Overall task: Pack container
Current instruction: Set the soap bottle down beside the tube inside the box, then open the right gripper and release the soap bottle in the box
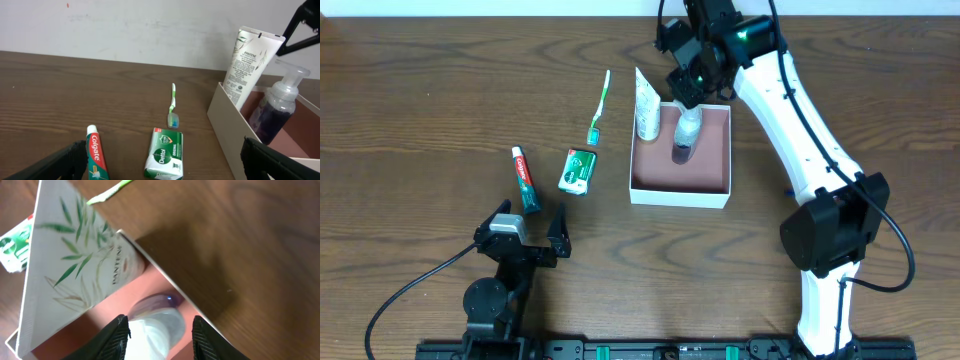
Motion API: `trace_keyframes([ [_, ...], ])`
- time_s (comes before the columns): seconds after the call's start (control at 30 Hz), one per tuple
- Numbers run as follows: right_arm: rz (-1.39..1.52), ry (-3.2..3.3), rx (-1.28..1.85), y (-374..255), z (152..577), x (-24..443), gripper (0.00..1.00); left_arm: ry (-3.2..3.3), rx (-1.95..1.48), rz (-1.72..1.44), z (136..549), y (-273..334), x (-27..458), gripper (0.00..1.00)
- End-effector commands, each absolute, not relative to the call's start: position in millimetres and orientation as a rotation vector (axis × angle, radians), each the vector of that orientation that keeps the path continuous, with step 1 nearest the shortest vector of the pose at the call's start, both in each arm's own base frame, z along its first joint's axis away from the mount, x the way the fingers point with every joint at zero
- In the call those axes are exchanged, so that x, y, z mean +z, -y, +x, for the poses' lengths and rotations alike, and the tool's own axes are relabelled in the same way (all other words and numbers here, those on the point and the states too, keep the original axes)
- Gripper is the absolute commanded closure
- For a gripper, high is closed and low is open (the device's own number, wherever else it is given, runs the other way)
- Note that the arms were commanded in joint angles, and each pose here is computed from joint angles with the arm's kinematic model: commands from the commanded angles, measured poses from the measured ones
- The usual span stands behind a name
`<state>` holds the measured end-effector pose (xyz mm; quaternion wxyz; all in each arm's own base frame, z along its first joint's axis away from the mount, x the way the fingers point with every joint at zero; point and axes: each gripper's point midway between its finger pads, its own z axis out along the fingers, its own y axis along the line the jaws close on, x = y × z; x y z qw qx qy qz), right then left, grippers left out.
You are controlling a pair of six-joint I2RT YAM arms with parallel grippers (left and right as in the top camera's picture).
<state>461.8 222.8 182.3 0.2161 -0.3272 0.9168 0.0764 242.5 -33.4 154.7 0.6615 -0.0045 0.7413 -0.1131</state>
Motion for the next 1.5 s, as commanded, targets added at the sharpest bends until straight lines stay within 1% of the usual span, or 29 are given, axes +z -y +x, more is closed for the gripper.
trace_keyframes([
  [0.0, -0.775, -2.449, 0.089, -209.7, 472.4, 235.1, 0.56, -1.729, -0.245, -0.003, 242.1, 33.2, 137.5, 0.02],
  [0.03, -0.755, -2.438, 0.047, -203.2, 473.9, 242.9, 0.55, -1.729, -0.245, -0.003, 242.1, 33.2, 137.5, 0.02],
  [0.1, -0.734, -2.431, -0.002, -194.1, 472.2, 253.3, 0.55, -1.729, -0.245, -0.003, 242.1, 33.2, 137.5, 0.02],
  [0.13, -0.728, -2.433, -0.020, -189.6, 469.1, 258.1, 0.58, -1.729, -0.245, -0.003, 242.1, 33.2, 137.5, 0.02],
  [0.3, -0.673, -2.533, -0.095, -164.7, 451.7, 253.8, 0.94, -1.729, -0.245, -0.003, 242.1, 33.2, 137.5, 0.02],
  [0.33, -0.663, -2.554, -0.096, -161.1, 448.9, 251.7, 0.99, -1.729, -0.245, -0.003, 242.1, 33.2, 137.5, 0.02],
  [0.43, -0.607, -2.621, -0.099, -150.0, 440.5, 245.8, 0.99, -1.729, -0.245, -0.003, 242.1, 33.2, 137.5, 0.02],
  [0.6, -0.404, -2.732, -0.074, -132.2, 430.0, 236.7, 0.99, -1.729, -0.245, -0.003, 242.1, 33.2, 137.5, 0.02],
  [0.67, -0.365, -2.768, -0.046, -130.1, 425.2, 232.2, 0.98, -1.729, -0.245, -0.003, 242.1, 33.2, 137.5, 0.02],
  [0.9, -0.371, -2.836, 0.217, -158.2, 418.1, 205.0, 0.99, -1.729, -0.245, -0.003, 242.1, 33.2, 137.5, 0.02],
  [1.03, -0.211, -2.883, 0.236, -160.4, 420.8, 179.2, 0.99, -1.729, -0.245, -0.003, 242.1, 33.2, 137.5, 0.02],
  [1.2, -0.084, -2.900, 0.246, -157.5, 425.3, 158.5, 0.99, -1.729, -0.245, -0.003, 242.1, 33.2, 137.5, 0.02],
  [1.47, -0.004, -2.923, 0.249, -158.5, 424.2, 129.4, 0.99, -1.729, -0.245, -0.003, 242.1, 33.2, 137.5, 0.02],
])
